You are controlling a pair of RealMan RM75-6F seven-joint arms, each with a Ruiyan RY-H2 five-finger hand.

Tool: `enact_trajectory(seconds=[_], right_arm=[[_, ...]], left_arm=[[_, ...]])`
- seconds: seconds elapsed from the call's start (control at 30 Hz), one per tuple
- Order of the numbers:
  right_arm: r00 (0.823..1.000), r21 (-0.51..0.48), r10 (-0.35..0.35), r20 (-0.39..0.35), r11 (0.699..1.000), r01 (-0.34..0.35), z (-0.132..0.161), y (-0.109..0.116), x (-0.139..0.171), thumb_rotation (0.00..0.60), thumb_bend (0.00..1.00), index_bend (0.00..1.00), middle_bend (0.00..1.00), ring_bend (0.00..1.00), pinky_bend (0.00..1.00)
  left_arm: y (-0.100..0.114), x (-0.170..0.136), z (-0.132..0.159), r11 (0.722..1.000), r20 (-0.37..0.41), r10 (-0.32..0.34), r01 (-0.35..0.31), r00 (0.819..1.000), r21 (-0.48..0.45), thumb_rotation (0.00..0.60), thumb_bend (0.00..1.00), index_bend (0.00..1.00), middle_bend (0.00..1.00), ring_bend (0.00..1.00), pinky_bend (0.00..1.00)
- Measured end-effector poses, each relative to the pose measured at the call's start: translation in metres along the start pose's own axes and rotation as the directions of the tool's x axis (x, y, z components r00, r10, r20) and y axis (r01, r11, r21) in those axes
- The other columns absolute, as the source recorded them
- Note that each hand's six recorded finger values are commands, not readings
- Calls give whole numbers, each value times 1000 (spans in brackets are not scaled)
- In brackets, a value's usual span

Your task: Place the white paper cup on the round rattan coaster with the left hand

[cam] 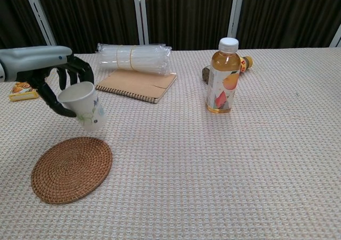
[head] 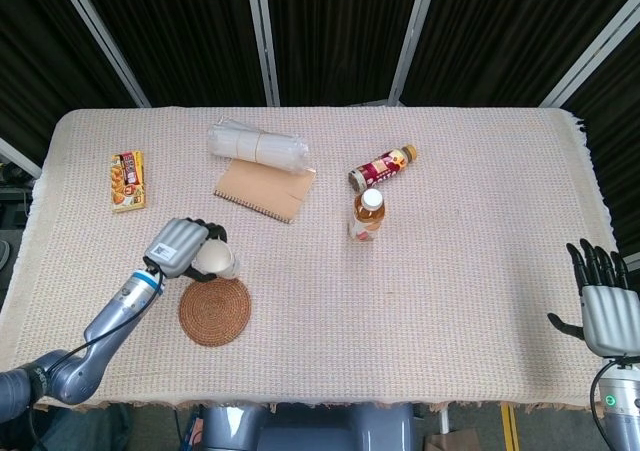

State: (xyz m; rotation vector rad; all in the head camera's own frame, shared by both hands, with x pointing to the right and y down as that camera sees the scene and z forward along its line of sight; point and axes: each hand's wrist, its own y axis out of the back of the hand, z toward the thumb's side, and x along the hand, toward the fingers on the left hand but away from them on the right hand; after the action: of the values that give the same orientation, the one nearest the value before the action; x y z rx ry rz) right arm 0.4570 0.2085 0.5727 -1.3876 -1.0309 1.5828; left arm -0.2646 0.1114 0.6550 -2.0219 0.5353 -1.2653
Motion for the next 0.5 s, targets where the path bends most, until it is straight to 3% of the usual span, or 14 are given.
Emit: enact_trajectory(seconds=[0.17, 0.5], right_arm=[[1000, -7, -7, 5, 1000, 7, -2, 3, 0, 600, 0, 0, 0, 0, 0], [1000, -15, -14, 13, 1000, 14, -7, 7, -1, 600, 0, 0, 0, 0, 0]], left_arm=[[-22, -17, 10, 995, 30, -82, 80, 996, 66, 600, 0, 404, 433, 395, 428], [-40, -29, 12, 988, 23, -111, 108, 994, 111, 600, 0, 410, 418, 383, 422]])
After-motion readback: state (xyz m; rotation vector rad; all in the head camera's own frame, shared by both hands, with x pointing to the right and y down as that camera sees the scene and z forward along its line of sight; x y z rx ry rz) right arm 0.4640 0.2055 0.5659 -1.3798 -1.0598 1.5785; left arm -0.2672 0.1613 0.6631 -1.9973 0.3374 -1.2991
